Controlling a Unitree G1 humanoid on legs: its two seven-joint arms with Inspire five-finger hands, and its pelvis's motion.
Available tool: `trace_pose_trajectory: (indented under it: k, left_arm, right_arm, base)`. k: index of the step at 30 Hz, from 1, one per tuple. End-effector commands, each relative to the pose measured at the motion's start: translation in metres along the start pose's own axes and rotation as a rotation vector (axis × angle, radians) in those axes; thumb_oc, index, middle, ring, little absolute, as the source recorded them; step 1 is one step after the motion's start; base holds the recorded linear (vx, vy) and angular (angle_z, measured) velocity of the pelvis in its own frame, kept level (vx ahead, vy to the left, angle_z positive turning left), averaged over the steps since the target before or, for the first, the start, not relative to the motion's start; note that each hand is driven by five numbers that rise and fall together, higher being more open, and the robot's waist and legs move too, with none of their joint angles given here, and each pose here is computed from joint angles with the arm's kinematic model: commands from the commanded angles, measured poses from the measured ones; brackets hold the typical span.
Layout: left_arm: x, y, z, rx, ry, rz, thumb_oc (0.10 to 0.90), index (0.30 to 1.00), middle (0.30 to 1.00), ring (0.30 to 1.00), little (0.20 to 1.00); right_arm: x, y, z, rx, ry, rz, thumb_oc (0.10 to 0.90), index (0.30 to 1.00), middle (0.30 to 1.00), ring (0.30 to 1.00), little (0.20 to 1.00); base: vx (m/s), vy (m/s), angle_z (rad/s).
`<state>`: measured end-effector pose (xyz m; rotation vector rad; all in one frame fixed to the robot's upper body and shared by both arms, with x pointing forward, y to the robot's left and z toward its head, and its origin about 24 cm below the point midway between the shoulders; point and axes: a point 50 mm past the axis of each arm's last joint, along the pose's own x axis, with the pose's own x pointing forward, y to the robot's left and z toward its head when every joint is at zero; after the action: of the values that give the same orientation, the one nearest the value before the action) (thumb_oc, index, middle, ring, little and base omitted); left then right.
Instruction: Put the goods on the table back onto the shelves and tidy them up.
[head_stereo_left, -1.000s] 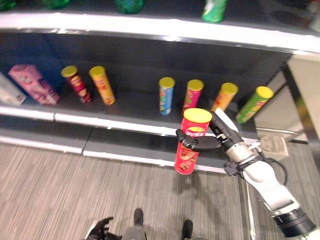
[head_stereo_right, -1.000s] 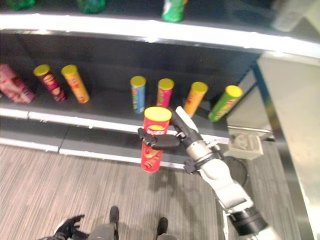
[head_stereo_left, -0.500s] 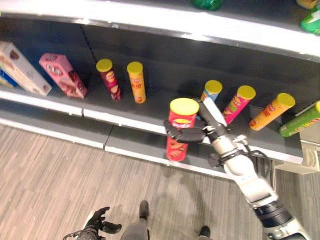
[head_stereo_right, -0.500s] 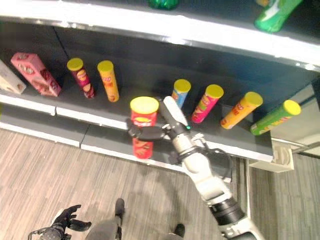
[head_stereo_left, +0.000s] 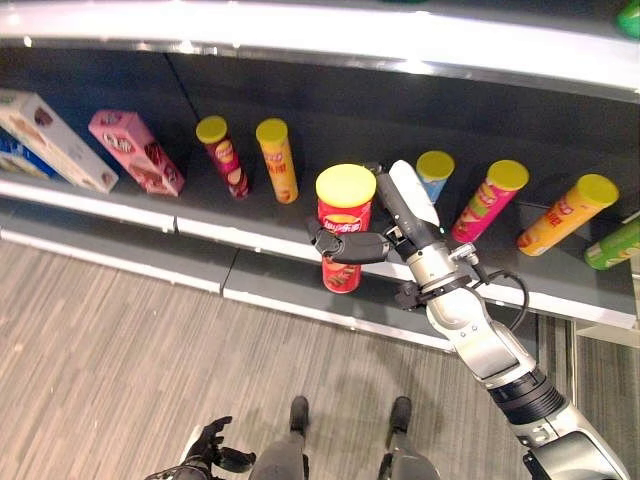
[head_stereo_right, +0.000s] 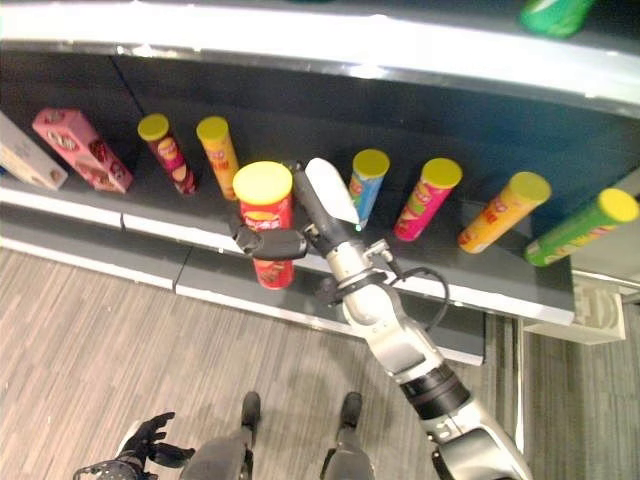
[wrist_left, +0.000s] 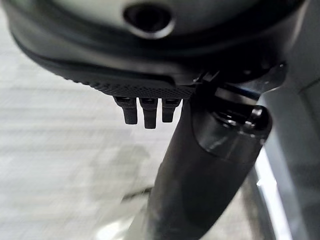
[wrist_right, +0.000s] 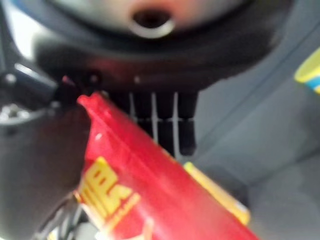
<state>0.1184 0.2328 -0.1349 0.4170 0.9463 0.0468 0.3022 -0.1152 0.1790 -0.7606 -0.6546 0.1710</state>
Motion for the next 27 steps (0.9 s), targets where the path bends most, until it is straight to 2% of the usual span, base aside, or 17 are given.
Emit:
trace_pose_trajectory:
  k: [1,7,12,18,27]
  left_arm:
    - [0.004,0.023,0.02,0.004,-0.089,0.085,0.8,0.9,0.9,0.9,0.9]
    - [0.004,0.017,0.042,-0.001,-0.188,0.067,0.8,0.9,0.9,0.9,0.9]
    - [0.005,0.021,0.054,0.046,-0.246,0.07,0.8,0.9,0.9,0.9,0.9]
    - [0.005,0.022,0.059,0.053,-0.268,0.077,0.8,0.9,0.9,0.9,0.9]
    - [0.005,0.016,0.074,0.045,-0.319,0.062,0.8,0.9,0.9,0.9,0.9]
  right_arm:
    - [0.037,-0.04,0.055,-0.094,-0.297,-0.278,0.4,0.3,0.3,0.3,0.3]
    - [0.057,-0.066,0.055,-0.316,-0.305,-0.456,0.4,0.3,0.3,0.3,0.3]
    - [0.068,-0.102,0.058,-0.493,-0.316,-0.604,0.4,0.3,0.3,0.3,0.3]
    - [0.073,-0.133,0.066,-0.558,-0.324,-0.787,0.4,0.3,0.3,0.3,0.3]
    - [0.072,-0.152,0.065,-0.572,-0.291,-0.914,0.4,0.3,0.3,0.3,0.3]
  base:
    - [-0.02,-0.065,0.23]
    - [-0.05,-0.046,0.3]
    - [-0.04,-0.025,0.26]
    - [-0.01,0.003,0.12]
    - [0.0,0.002,0.02]
